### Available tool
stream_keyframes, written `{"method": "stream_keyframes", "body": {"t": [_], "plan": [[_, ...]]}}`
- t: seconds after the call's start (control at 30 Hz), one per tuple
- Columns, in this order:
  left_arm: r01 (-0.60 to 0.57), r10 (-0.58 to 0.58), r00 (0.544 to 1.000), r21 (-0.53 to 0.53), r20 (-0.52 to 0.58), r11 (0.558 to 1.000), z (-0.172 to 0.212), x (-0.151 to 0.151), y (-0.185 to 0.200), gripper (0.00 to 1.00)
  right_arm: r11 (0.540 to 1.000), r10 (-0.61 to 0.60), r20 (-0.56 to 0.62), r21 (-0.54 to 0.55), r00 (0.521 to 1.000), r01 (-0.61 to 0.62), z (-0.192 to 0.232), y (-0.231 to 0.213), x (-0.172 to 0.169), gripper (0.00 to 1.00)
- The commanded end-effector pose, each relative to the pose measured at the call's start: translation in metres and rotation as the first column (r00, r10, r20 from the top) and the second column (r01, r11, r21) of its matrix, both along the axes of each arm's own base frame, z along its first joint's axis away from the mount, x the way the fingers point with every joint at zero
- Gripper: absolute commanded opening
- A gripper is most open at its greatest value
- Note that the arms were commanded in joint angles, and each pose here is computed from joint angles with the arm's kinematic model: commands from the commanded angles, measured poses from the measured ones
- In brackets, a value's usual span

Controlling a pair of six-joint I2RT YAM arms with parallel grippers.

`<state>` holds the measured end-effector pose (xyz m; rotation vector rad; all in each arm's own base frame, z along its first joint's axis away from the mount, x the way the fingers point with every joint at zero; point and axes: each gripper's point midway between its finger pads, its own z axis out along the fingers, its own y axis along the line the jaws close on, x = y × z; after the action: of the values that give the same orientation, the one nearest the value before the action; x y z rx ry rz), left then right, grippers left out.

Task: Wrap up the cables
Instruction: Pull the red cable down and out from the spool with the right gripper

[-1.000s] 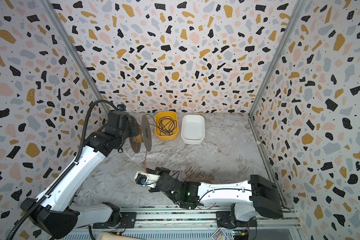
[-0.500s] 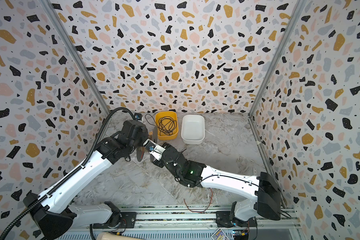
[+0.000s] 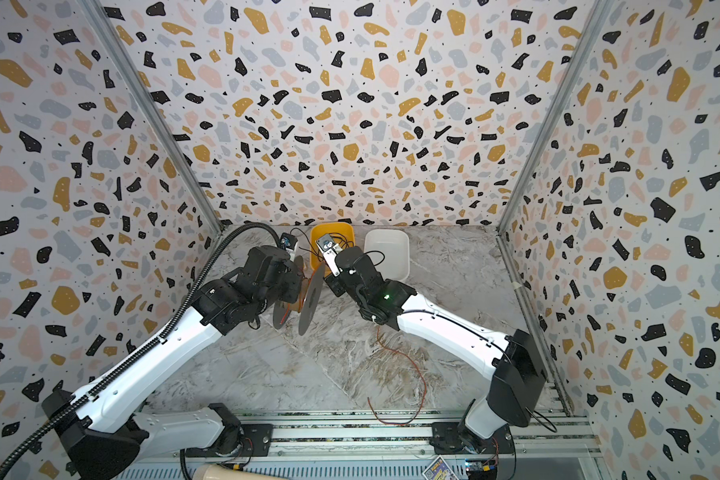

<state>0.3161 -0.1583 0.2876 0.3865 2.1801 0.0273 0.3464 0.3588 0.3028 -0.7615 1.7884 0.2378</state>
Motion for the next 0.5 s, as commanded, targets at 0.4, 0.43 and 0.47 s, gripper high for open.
{"method": "stream_keyframes", "body": {"t": [0.4, 0.43, 0.47], "plan": [[0.138, -0.124, 0.985, -0.118, 0.119, 0.983, 0.079, -0.014, -0.015, 0.0, 0.998, 0.046, -0.214, 0.051, 0.976, -0.036, -0.072, -0.019, 0.043, 0.17], [0.145, -0.128, 0.984, -0.133, 0.127, 0.98, 0.085, -0.015, -0.016, 0.0, 0.997, 0.064, -0.224, 0.062, 0.972, -0.051, -0.078, -0.02, 0.04, 0.19], [0.153, -0.134, 0.982, -0.147, 0.132, 0.977, 0.09, -0.016, -0.018, 0.0, 0.995, 0.078, -0.232, 0.071, 0.969, -0.063, -0.083, -0.021, 0.036, 0.21]]}}
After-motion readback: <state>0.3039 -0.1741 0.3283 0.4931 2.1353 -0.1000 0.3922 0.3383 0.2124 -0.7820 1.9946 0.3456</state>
